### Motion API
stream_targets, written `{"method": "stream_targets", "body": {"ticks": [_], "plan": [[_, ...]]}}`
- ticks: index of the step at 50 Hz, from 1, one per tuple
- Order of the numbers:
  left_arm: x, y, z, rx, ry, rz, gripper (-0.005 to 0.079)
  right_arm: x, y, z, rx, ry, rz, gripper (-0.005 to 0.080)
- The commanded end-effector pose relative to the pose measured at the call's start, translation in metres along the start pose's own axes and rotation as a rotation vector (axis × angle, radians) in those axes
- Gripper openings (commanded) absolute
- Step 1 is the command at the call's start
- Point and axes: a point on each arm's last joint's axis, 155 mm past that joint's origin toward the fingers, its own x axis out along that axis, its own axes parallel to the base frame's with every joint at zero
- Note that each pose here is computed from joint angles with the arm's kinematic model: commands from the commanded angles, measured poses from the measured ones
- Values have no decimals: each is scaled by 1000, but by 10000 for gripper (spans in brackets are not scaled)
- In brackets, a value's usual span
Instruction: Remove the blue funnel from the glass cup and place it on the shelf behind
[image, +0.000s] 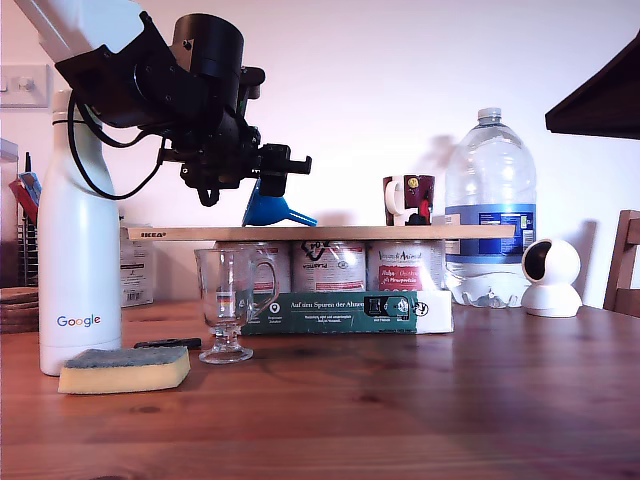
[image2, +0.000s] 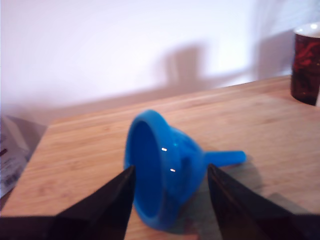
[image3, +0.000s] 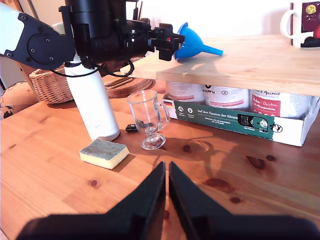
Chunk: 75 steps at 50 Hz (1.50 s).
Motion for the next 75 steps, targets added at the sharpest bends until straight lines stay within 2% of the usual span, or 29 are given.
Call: {"method": "stream_targets", "body": {"ticks": [1,24,33,41,44,51,60,69,75], "plan": [[-3,4,10,3,-20,8,415,-1,3,15,-11,-30,9,-10],[-34,-6,53,37,-35,-28,395,-1,3,15,-15,-31,7,-10],[-53,-17,61,57,-2,-62,235,-1,3,15,-18,-31,7,-10],[-73,-29,65,82,35,-98,-32,-1,3,15,-20,-33,7,-10],[-80,-33,68,85,46,-111,-20,-1,3,16,-20,-35,7,-10],[-96,-43,73,2,64,-139,-20,-1,3,18,-40,-45,6,-10],[-110,-67,63,33,100,-190,-20,-1,2,19,-42,-46,2,-10],[-133,-104,51,46,132,-362,-20,-1,1,19,-48,-46,-2,-10],[-150,-109,47,47,139,-425,-20,-1,0,19,-47,-47,-6,-10]]}}
